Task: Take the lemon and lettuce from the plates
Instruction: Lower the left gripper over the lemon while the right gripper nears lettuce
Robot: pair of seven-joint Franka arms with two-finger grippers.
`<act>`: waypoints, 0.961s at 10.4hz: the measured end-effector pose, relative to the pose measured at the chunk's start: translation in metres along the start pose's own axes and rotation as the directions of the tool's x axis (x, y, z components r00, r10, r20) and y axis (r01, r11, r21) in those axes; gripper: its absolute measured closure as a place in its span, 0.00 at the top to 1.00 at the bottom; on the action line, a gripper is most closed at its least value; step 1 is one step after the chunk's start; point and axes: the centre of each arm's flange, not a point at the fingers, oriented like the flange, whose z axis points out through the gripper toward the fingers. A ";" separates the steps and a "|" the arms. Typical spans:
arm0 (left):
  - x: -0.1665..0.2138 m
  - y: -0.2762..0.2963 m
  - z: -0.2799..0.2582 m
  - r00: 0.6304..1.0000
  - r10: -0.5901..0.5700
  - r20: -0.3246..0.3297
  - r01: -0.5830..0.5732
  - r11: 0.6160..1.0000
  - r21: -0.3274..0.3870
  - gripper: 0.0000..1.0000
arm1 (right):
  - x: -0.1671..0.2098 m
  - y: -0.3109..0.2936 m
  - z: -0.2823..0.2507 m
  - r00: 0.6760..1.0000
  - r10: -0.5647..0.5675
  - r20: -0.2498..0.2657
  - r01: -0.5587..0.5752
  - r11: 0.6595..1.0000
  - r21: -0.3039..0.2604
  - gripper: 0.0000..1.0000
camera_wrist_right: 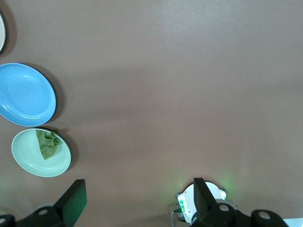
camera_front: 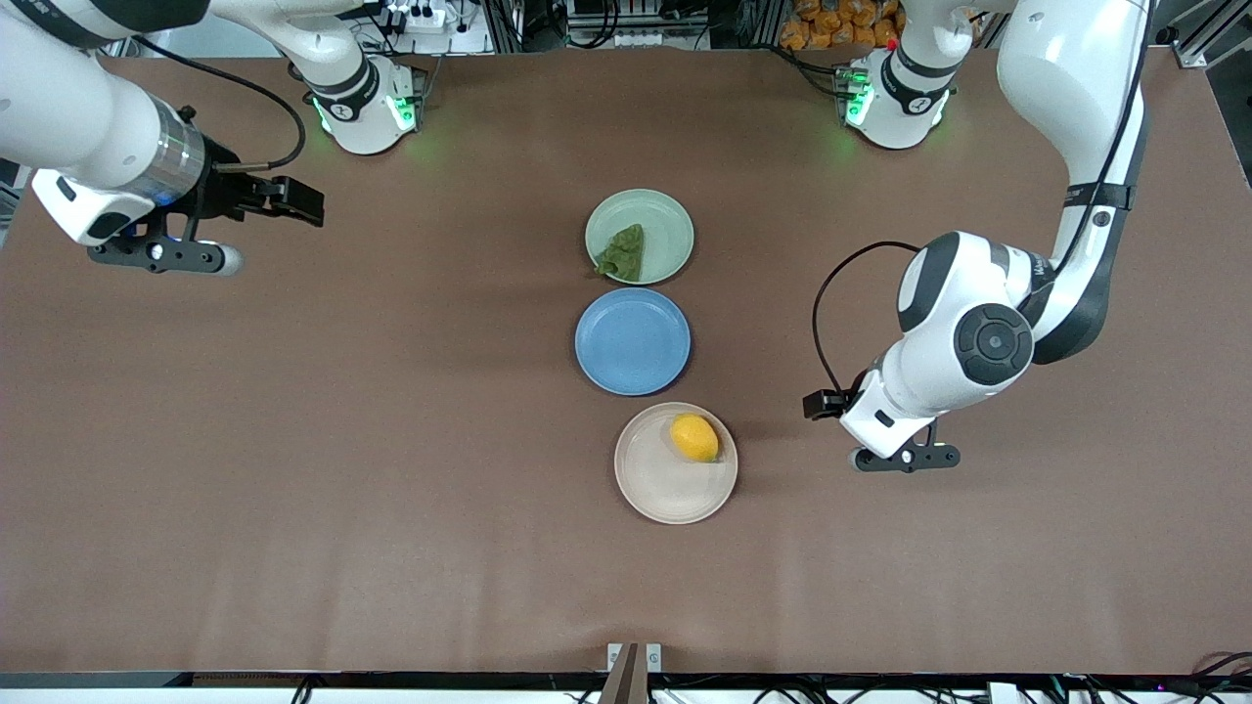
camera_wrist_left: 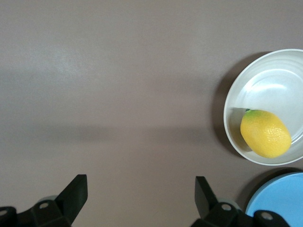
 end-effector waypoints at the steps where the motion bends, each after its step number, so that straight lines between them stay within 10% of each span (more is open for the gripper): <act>1: 0.000 0.001 -0.001 1.000 0.001 -0.001 -0.001 1.000 -0.001 1.00 | -0.002 -0.011 0.003 1.000 0.011 -0.002 -0.011 1.000 -0.004 1.00; 10: 0.004 0.008 0.014 1.000 0.004 -0.016 -0.004 1.000 -0.012 1.00 | -0.016 -0.082 0.034 0.997 0.079 -0.017 -0.079 0.997 0.009 1.00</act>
